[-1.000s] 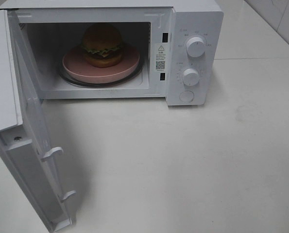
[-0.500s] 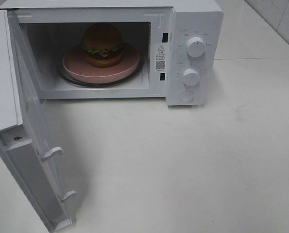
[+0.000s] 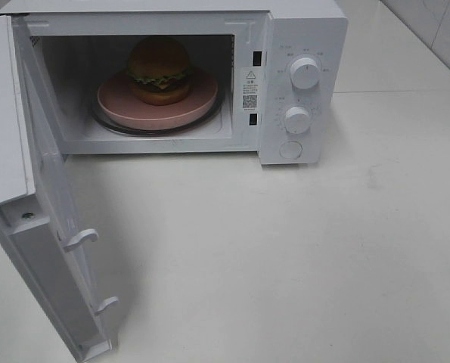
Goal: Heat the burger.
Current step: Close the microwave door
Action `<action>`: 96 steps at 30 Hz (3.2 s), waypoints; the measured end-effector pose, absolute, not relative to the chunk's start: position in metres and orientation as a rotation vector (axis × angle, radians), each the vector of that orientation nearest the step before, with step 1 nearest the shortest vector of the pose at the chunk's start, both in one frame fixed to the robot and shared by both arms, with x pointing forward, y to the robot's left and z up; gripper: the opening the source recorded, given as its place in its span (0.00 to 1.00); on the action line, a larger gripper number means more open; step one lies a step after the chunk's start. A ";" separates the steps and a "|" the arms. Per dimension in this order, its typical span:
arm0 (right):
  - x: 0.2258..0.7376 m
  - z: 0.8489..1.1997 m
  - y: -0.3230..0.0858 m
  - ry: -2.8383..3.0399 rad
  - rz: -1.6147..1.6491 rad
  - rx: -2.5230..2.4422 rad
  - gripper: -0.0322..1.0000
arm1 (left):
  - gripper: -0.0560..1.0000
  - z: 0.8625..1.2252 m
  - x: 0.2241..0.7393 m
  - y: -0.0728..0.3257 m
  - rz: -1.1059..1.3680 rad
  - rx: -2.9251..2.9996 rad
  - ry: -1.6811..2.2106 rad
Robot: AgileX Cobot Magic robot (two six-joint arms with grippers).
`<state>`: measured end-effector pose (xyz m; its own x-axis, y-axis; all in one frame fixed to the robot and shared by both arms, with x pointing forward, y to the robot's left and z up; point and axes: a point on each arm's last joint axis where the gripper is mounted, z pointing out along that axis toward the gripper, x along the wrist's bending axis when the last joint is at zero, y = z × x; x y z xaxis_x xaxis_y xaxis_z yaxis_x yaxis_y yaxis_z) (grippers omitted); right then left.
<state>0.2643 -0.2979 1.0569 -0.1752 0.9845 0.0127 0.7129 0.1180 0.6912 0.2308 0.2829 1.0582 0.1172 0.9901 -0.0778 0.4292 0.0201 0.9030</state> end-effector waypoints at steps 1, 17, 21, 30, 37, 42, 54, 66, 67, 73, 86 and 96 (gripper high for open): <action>0.264 1.057 -0.298 1.948 0.794 1.641 0.72 | 0.99 1.058 0.231 0.283 0.830 1.543 1.441; 0.242 1.051 -0.305 1.638 0.932 1.630 0.72 | 0.99 1.058 0.231 0.283 0.830 1.543 1.441; 0.237 1.051 -0.305 1.612 0.953 1.614 0.72 | 0.99 1.058 0.231 0.283 0.830 1.543 1.441; 0.231 1.050 -0.306 1.583 0.983 1.590 0.72 | 0.99 1.058 0.231 0.283 0.830 1.543 1.441; 0.231 1.050 -0.306 1.584 0.982 1.589 0.72 | 0.99 1.058 0.231 0.283 0.830 1.543 1.441; 0.231 1.050 -0.306 1.584 0.982 1.589 0.72 | 0.99 1.058 0.231 0.283 0.830 1.543 1.441; 0.231 1.050 -0.306 1.584 0.982 1.589 0.72 | 0.99 1.058 0.231 0.283 0.830 1.543 1.441; 0.231 1.050 -0.306 1.584 0.982 1.589 0.72 | 0.99 1.058 0.231 0.283 0.830 1.543 1.441; 0.231 1.050 -0.306 1.584 0.982 1.589 0.72 | 0.99 1.058 0.231 0.283 0.830 1.543 1.441; 0.231 1.050 -0.306 1.584 0.982 1.589 0.72 | 0.99 1.058 0.231 0.283 0.830 1.543 1.441; 0.231 1.050 -0.306 1.584 0.982 1.589 0.72 | 0.95 1.071 0.231 0.283 0.849 1.526 1.426; 0.231 1.050 -0.306 1.584 0.982 1.589 0.72 | 0.37 1.083 0.266 0.287 0.825 1.521 1.478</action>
